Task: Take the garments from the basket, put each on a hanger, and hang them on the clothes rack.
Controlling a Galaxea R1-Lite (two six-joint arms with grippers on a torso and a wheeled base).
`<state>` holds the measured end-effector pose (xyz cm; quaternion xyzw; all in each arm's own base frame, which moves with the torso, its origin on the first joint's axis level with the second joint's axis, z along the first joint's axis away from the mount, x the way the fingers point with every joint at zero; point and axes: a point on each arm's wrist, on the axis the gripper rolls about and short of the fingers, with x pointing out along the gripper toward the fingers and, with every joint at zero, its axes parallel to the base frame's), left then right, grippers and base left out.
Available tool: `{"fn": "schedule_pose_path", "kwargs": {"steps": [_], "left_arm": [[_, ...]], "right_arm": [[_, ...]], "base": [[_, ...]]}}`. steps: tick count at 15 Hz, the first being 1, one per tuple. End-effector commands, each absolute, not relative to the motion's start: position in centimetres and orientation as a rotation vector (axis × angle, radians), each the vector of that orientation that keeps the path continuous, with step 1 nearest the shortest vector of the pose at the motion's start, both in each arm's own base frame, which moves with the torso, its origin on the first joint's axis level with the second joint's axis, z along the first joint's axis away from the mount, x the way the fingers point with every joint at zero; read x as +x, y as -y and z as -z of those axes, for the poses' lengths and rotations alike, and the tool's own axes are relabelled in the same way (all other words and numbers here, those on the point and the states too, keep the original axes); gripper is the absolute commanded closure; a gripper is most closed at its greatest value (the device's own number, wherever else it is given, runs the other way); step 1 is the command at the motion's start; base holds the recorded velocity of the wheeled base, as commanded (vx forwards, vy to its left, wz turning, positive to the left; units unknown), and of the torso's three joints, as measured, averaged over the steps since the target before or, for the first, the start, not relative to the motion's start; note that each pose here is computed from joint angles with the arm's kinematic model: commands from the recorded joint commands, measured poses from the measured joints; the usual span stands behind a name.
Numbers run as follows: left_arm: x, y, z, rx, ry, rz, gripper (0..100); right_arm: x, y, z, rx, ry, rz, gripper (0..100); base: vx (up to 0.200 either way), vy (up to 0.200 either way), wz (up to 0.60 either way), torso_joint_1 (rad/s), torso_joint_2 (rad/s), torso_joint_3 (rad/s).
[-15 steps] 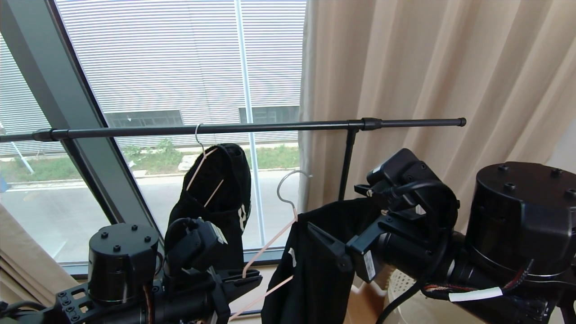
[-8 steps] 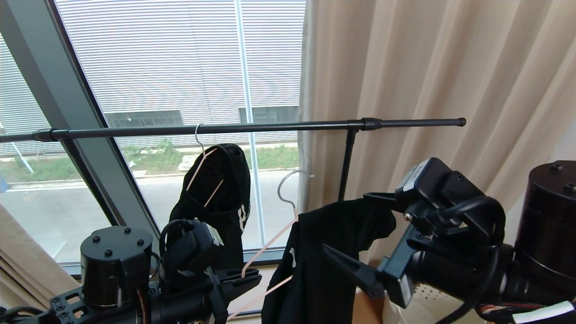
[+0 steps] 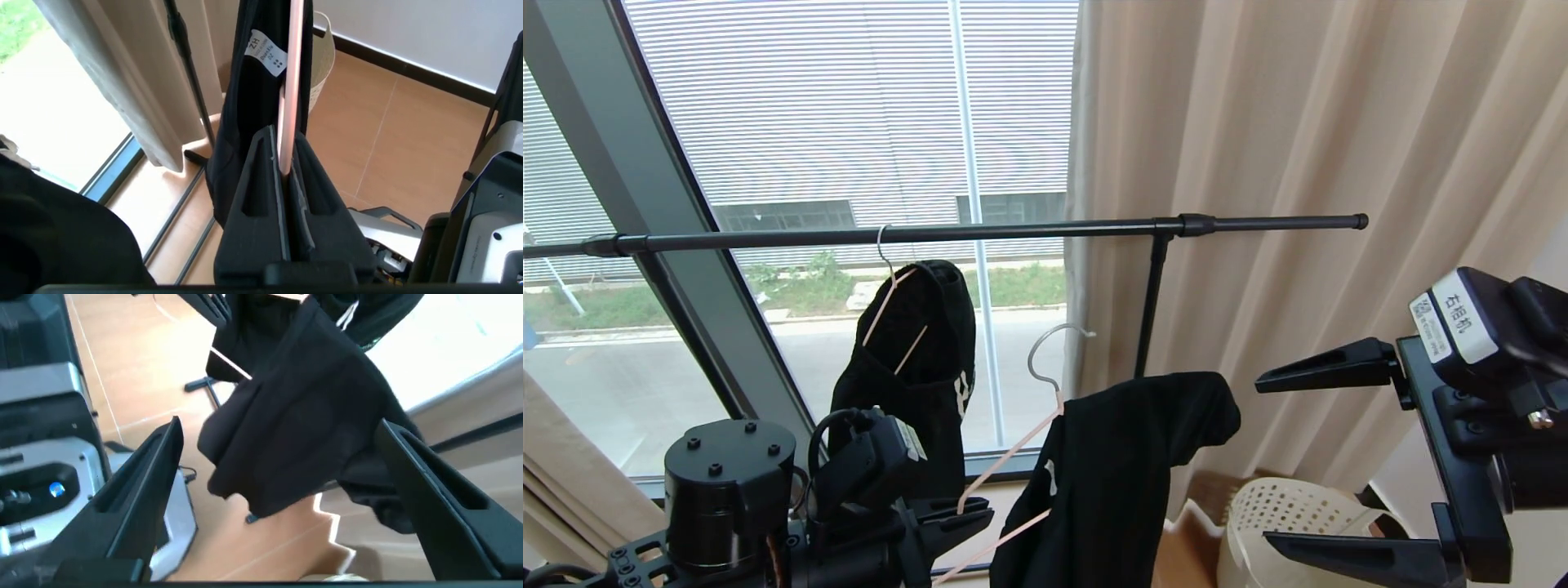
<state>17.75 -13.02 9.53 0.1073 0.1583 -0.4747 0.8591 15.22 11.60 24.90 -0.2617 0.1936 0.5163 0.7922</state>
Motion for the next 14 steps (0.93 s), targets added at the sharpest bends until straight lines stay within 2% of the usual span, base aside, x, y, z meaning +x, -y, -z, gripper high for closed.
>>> {"fn": "schedule_pose_path", "kwargs": {"steps": [1, 4, 7, 14], "left_arm": [[17.4, 12.9, -9.5, 0.235, -0.326, 1.001, 100], [16.9, 12.6, -9.4, 0.264, -0.299, 1.022, 100], [16.2, 12.3, -9.2, 0.295, -0.276, 1.066, 100], [15.5, 12.5, -9.2, 0.308, -0.266, 1.096, 100]], "right_arm": [[19.2, -12.3, -25.4, -0.603, -0.539, -1.164, 0], [21.2, -13.0, -25.2, -0.620, -0.599, -1.222, 0], [23.4, -14.1, -23.3, -0.682, -0.644, -1.328, 0], [26.2, -15.9, -22.2, -0.667, -0.622, -1.426, 0]], "base": [[0.000, 0.000, 0.00, 0.000, 0.00, 0.000], [0.000, 0.000, 0.00, 0.000, 0.00, 0.000], [0.000, 0.000, 0.00, 0.000, 0.00, 0.000], [0.000, 0.000, 0.00, 0.000, 0.00, 0.000]]}}
